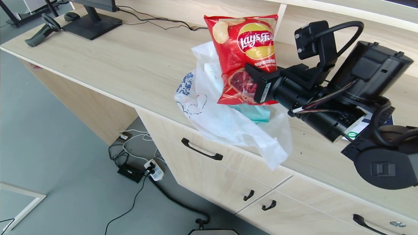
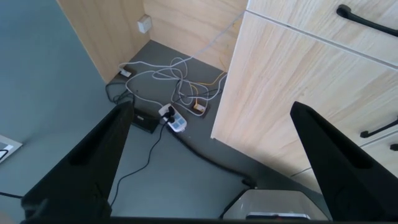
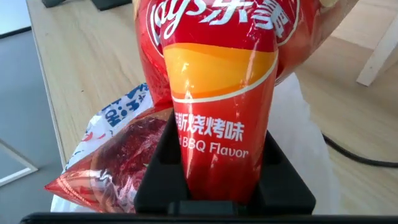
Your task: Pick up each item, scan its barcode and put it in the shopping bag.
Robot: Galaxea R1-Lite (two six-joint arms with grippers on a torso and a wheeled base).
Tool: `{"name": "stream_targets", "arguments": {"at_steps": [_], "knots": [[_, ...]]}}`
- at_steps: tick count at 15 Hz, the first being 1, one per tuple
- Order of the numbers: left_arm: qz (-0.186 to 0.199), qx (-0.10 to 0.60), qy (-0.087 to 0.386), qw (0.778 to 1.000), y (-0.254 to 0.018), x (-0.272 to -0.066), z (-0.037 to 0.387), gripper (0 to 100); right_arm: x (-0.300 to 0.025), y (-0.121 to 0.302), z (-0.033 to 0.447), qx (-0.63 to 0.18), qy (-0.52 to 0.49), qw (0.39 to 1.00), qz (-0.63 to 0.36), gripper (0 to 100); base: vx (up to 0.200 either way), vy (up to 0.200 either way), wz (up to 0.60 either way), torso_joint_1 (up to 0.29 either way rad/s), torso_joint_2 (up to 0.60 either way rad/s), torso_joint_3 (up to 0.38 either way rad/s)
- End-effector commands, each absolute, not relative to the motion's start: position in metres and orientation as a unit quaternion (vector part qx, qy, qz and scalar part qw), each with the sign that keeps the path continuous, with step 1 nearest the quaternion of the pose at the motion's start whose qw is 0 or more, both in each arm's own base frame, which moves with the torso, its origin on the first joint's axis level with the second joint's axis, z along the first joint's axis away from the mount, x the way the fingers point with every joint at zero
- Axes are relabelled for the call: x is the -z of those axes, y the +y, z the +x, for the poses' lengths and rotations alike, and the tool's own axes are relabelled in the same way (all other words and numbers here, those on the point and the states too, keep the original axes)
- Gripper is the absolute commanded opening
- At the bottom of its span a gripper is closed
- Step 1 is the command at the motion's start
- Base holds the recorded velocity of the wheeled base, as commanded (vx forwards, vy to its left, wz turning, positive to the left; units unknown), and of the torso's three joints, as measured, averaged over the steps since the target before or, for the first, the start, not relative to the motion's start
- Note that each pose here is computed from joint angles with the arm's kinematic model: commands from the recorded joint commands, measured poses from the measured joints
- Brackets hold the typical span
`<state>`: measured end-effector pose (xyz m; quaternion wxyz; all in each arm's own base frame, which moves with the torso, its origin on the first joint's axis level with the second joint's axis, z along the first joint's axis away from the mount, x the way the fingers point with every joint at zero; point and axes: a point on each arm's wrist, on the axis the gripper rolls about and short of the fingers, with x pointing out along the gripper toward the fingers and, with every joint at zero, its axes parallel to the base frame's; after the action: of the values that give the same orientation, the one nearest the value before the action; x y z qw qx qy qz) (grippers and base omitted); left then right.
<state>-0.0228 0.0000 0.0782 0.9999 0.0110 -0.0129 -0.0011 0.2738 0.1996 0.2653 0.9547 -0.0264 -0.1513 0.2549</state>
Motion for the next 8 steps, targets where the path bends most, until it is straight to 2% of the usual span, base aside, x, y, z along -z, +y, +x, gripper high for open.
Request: {"name": "stream_targets", "arguments": {"at_steps": [1,8], "knots": [[0.011,0.001,-0.013,1.0,0.0,-0.0783,-0.0227,100,-0.2495,0.2175,0.2724,-0.279,-0.134,0.95,-0.033,0,0.0,0.0,0.0,0.0,0.0,0.0],[0.011,0.001,-0.015,1.0,0.0,-0.0787,-0.0227,100,-0.2461,0.2092,0.2755,-0.27,-0.127,0.954,-0.032,0,0.0,0.0,0.0,0.0,0.0,0.0]]}}
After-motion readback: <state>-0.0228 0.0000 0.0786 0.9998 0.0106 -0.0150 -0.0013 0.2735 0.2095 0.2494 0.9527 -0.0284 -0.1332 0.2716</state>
